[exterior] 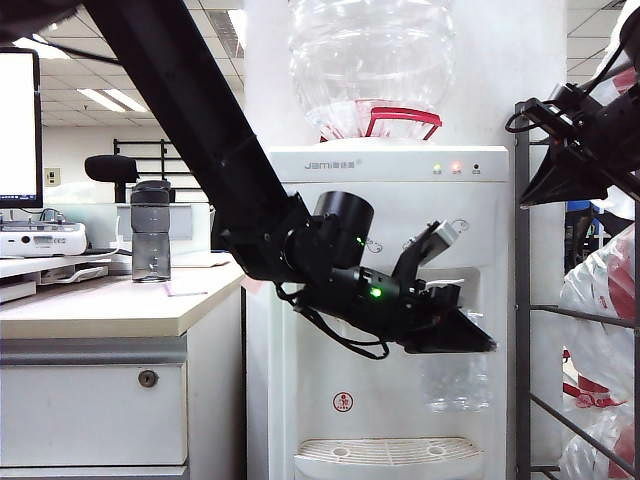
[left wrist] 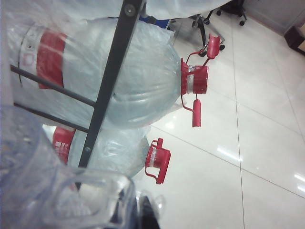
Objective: Pick up the plastic mug from the left desk, go to the cold water outlet of the water dispenser, press the vertical switch to get some water, then put the mug back on the desk.
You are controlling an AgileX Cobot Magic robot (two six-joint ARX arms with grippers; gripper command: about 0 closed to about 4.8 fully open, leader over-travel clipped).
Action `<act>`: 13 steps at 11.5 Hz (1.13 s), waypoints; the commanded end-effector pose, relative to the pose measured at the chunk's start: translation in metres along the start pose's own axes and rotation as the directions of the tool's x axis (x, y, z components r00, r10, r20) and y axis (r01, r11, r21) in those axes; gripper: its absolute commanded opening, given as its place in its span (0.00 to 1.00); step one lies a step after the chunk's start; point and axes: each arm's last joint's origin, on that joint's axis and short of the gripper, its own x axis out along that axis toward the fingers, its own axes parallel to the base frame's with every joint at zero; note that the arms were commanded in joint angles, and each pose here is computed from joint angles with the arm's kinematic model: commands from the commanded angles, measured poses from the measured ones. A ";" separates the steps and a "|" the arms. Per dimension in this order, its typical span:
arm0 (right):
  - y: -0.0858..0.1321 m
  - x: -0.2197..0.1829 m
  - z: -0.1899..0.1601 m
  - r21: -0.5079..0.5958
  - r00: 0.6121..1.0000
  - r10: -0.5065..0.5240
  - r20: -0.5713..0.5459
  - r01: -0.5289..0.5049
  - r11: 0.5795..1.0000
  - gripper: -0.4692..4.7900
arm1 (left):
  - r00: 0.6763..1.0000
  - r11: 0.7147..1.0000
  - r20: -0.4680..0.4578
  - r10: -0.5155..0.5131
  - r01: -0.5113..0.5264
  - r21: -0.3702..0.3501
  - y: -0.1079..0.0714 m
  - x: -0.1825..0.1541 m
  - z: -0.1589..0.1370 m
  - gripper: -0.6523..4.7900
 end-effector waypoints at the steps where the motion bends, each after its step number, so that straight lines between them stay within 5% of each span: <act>1: 0.002 -0.003 0.004 -0.017 1.000 0.005 0.024 -0.004 1.000 0.08 | 0.997 0.995 0.056 -0.047 0.042 0.088 -0.008 -0.005 0.020 0.11; 13: 0.006 -0.006 0.008 -0.025 0.998 0.021 0.052 -0.019 1.000 0.08 | 0.998 0.990 0.021 -0.064 0.061 0.124 -0.013 -0.006 0.021 0.11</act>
